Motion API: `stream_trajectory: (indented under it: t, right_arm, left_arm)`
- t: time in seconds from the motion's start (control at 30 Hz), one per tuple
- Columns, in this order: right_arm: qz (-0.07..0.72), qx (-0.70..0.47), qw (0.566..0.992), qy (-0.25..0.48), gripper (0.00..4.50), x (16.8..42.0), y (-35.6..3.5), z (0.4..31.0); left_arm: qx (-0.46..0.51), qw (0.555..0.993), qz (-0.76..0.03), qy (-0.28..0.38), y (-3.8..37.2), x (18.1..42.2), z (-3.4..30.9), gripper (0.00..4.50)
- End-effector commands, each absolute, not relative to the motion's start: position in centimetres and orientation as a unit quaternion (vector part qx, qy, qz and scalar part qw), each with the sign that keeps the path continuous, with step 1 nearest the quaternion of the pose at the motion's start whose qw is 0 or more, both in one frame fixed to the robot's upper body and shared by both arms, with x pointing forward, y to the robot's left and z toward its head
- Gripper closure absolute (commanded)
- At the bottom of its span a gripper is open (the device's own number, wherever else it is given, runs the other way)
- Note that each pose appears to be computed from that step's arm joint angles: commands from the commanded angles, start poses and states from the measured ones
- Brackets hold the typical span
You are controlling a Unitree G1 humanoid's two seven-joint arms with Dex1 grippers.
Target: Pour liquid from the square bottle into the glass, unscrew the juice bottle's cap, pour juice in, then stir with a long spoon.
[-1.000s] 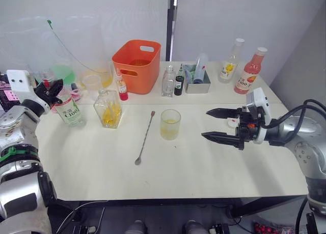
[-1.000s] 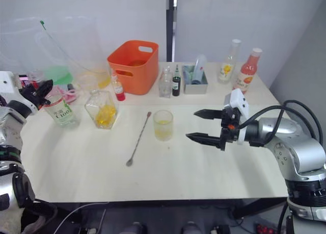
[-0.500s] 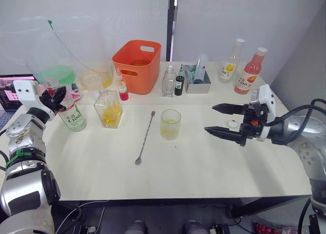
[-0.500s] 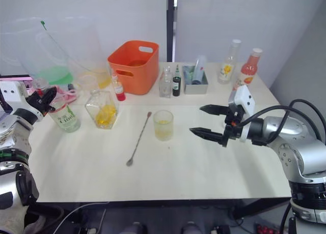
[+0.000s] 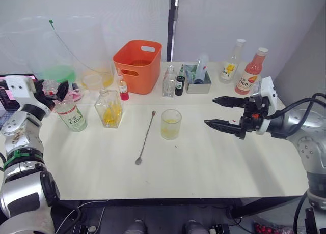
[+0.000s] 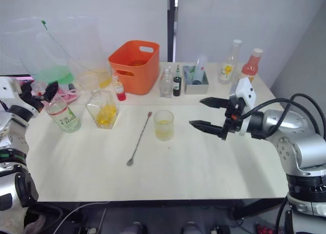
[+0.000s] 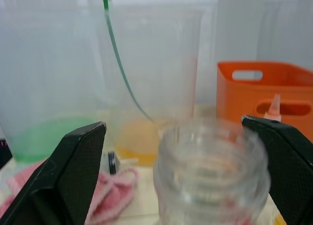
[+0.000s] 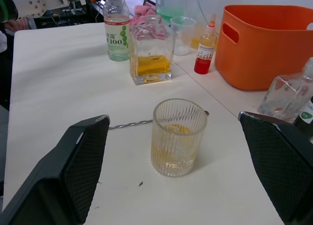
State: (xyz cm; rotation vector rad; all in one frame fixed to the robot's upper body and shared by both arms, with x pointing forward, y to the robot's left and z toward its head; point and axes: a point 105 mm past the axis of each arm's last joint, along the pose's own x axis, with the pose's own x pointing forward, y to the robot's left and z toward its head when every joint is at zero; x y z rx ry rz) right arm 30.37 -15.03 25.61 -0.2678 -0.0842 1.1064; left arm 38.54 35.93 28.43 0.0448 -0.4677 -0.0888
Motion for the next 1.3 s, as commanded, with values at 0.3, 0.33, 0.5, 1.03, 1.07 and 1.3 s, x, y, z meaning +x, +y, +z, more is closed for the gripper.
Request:
stream_trajectory:
  t: [0.3,0.33,0.5,1.03,1.07,1.3]
  right_arm:
    - [0.516,-0.132,0.842,-0.082,0.0,30.6,-15.0,27.4]
    - [0.516,-0.132,0.842,-0.081,0.0,30.7,-15.1,27.3]
    - [0.526,-0.128,0.837,-0.074,0.0,30.2,-14.8,26.8]
    - [0.462,-0.108,0.88,-0.035,0.0,31.5,-18.2,21.1]
    - [0.457,-0.111,0.882,-0.032,0.0,31.6,-18.6,20.6]
    - [0.359,-0.15,0.921,0.018,0.0,32.0,-24.6,15.4]
  left_arm:
    - [0.047,0.901,-0.152,-0.403,30.5,33.7,40.9,0.01]
    - [0.044,0.898,-0.175,-0.4,29.5,33.4,41.2,0.01]
    - [0.054,0.886,-0.336,-0.315,23.0,31.7,38.7,0.01]
    - [0.064,0.922,-0.378,-0.045,18.9,27.1,21.7,0.01]
    - [0.063,0.926,-0.37,-0.039,19.4,27.1,21.2,0.01]
    - [0.079,0.973,-0.214,0.031,26.9,25.8,14.0,0.01]
